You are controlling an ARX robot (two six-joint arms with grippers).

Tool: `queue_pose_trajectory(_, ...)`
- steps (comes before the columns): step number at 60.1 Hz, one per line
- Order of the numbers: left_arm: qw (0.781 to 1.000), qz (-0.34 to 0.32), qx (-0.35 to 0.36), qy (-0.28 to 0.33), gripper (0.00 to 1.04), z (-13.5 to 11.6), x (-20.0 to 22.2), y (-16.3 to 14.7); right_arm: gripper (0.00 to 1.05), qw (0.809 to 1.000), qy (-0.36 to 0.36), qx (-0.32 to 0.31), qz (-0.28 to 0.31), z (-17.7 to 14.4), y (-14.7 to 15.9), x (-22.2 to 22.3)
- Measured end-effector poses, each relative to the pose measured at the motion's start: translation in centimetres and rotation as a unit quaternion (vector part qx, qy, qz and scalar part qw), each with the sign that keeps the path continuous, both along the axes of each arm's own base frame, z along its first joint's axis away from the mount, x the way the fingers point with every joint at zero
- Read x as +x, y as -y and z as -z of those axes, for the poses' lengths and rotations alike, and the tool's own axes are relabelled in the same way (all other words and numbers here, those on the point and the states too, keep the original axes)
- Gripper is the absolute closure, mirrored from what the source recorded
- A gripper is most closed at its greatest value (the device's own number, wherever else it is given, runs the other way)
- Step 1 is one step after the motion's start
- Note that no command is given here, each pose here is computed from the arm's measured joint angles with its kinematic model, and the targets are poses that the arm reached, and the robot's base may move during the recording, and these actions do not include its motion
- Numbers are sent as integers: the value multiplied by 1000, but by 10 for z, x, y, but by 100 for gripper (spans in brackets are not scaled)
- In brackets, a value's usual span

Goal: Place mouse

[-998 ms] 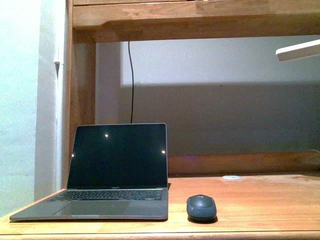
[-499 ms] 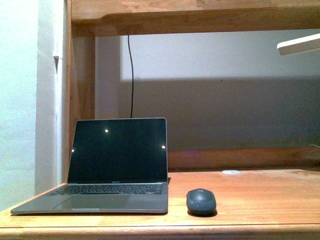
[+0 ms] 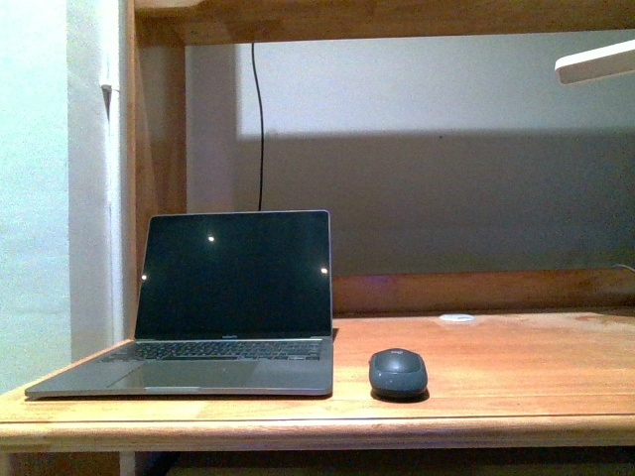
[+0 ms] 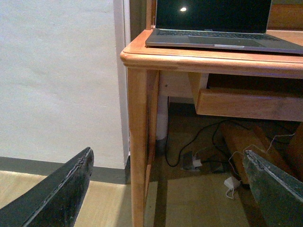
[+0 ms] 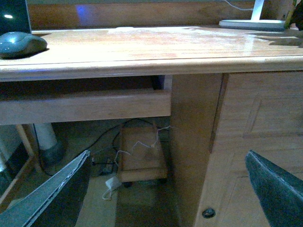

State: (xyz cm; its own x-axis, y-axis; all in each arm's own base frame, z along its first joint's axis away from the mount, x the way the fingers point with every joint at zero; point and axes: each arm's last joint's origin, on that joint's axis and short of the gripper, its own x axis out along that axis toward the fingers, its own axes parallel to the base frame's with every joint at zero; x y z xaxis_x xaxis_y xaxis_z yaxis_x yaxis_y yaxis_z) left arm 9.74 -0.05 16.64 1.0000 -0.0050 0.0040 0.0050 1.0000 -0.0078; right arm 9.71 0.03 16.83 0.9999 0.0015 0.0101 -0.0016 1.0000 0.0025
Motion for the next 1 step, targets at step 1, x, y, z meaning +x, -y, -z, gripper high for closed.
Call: queue_pose_trajectory(1,1000,0,0,0,8,0,0,0,7,1000,0,0,0,0,0,0)
